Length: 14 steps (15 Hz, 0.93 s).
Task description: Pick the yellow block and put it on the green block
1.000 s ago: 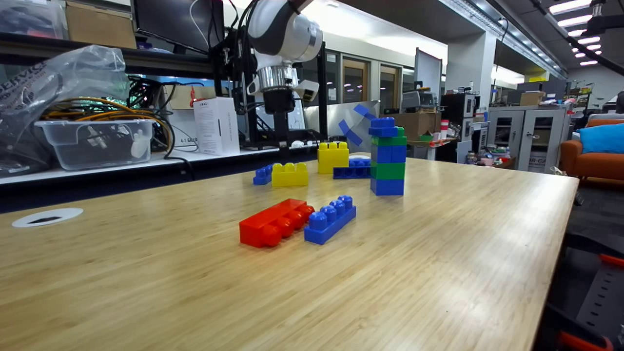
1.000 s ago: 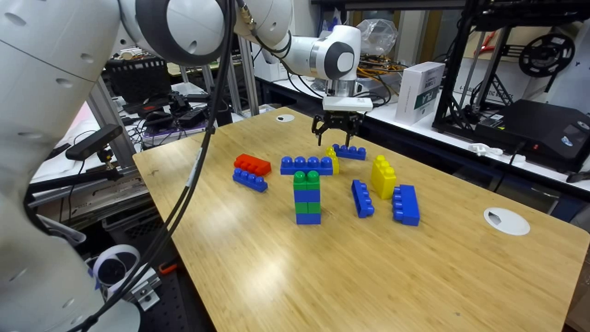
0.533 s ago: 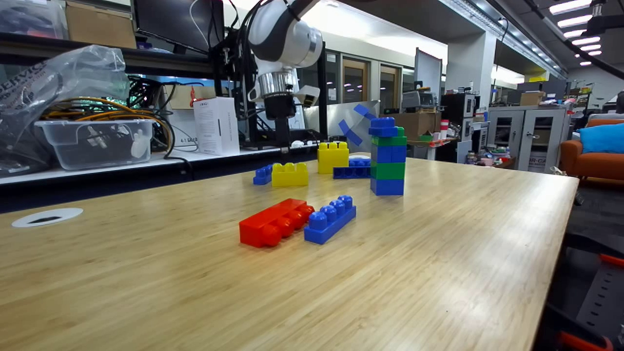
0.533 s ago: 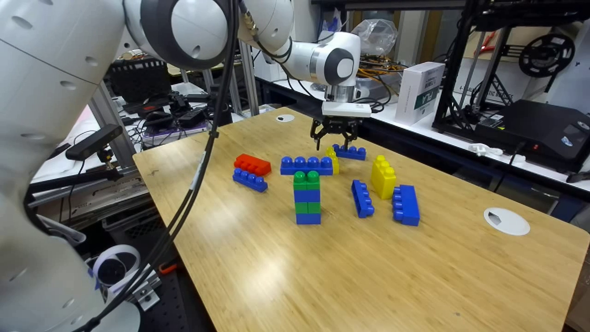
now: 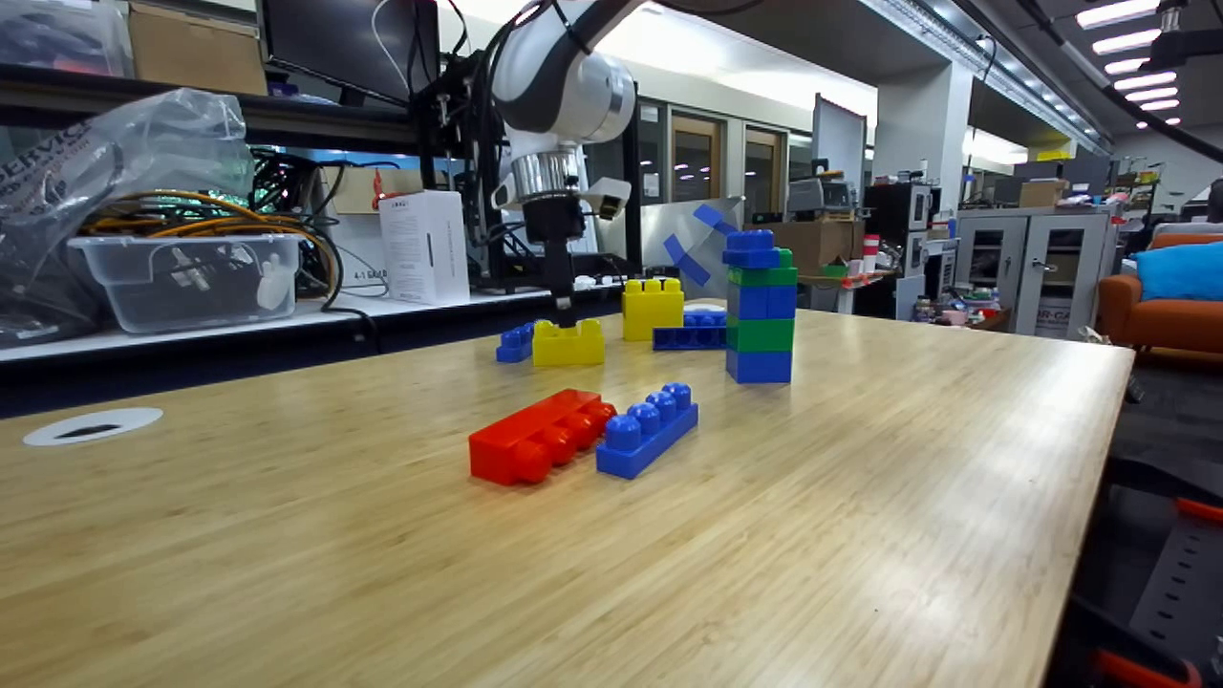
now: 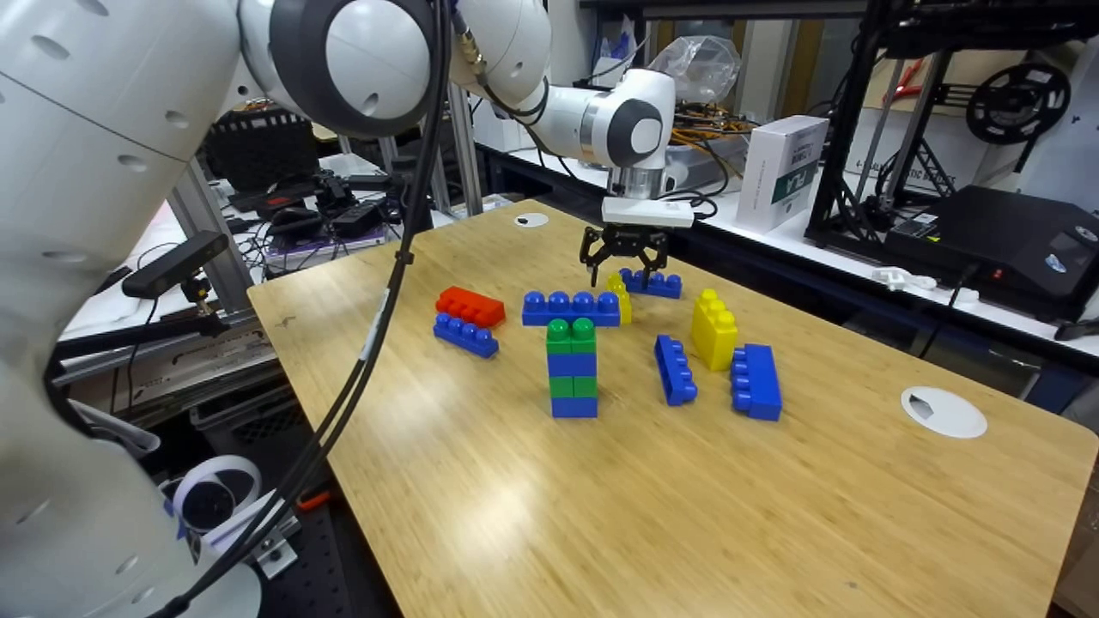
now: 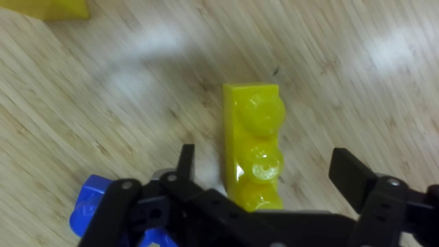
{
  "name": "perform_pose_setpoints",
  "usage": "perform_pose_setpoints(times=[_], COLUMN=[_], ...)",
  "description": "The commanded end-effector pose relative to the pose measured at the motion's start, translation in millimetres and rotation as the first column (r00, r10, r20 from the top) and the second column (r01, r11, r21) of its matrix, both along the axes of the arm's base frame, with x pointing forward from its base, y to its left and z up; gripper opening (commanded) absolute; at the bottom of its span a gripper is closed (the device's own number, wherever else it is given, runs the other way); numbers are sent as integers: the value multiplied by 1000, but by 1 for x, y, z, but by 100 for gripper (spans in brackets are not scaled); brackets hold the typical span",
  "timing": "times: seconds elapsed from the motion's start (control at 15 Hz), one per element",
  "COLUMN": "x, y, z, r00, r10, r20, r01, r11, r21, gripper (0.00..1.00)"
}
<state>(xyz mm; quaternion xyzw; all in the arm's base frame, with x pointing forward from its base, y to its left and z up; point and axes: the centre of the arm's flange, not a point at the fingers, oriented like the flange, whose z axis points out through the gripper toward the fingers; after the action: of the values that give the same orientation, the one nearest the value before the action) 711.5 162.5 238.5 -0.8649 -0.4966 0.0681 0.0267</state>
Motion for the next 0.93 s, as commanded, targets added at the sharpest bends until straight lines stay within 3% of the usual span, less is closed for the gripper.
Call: perform_pose_setpoints(times=[0.0,0.33,0.4,0.47,0.87], x=[0,-1,-1,-1,-1], y=[-4,-4,-4,-4,-5], z=[-4,-6,-6,-6,-7], r00=[1000,1000,1000,1000,999], r10=[21,23,23,25,29], r20=[10,11,13,16,29], r01=[-21,-23,-23,-25,-29], r11=[1000,1000,1000,1000,1000], r21=[10,7,6,6,6], gripper=[100,100,91,74,32])
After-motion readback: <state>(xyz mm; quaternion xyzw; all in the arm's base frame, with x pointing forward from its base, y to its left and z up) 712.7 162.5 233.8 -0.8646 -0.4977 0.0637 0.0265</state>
